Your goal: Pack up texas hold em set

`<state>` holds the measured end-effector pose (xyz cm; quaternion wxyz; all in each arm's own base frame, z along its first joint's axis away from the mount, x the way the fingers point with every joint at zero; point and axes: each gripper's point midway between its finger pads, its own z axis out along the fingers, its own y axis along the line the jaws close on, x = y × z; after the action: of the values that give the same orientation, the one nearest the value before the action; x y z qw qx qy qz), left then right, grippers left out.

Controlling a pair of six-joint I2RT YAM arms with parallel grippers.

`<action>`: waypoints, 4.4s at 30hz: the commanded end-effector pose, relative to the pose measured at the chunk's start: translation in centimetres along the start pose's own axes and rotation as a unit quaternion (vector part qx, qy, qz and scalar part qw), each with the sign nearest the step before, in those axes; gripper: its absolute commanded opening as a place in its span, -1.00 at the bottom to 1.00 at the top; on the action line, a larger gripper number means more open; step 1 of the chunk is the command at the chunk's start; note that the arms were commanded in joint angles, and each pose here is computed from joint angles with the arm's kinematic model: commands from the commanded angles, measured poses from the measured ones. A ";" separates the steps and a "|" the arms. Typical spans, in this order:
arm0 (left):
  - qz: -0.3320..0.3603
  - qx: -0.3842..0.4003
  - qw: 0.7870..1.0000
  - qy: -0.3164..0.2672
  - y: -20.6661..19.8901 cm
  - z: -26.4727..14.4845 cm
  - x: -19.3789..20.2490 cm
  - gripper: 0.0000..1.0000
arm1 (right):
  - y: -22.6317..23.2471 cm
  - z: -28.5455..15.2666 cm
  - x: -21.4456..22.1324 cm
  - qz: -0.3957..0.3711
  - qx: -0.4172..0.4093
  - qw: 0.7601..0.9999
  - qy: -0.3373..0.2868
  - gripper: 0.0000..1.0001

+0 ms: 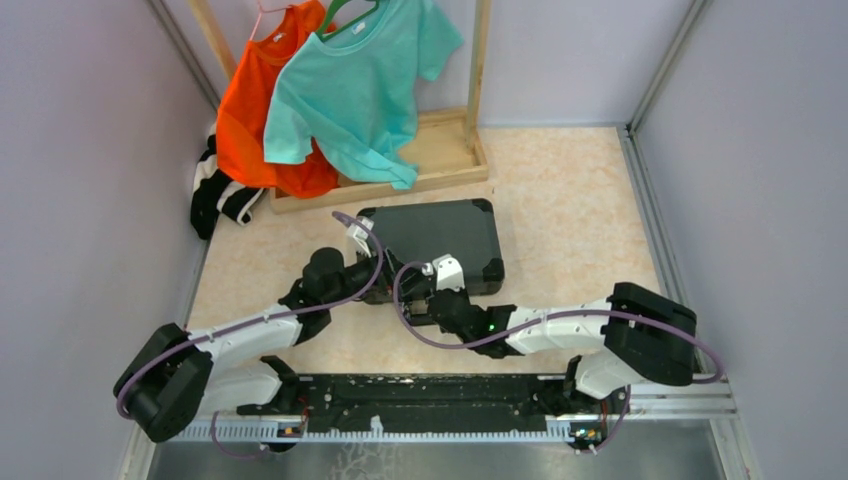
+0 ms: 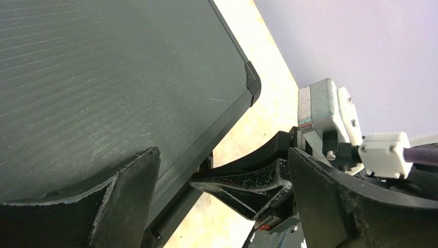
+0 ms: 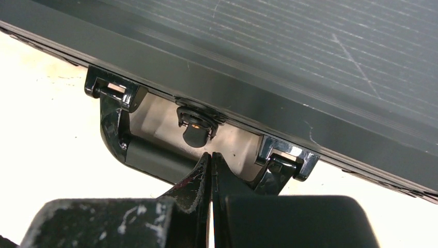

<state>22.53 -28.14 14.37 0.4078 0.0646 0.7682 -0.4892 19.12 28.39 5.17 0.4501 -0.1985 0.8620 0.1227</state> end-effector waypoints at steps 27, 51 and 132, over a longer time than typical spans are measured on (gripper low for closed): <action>-0.082 -0.146 0.977 0.135 8.1 -3.9 8.7 0.99 | 3.0 1.2 -0.8 0.026 -0.026 0.999 -0.023 -1.00; -0.084 -0.135 0.979 0.129 7.8 -4.1 8.3 0.99 | 1.8 0.2 -1.1 0.050 -0.032 0.998 -0.024 -1.00; -0.086 -0.140 0.977 0.136 8.3 -4.3 8.4 0.99 | -0.5 4.9 6.4 0.044 0.007 0.997 0.066 -1.00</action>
<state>21.84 -26.78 14.07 0.3799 0.0507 0.7672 -0.5143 20.24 29.47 2.44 0.4589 -0.1444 0.8657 0.1383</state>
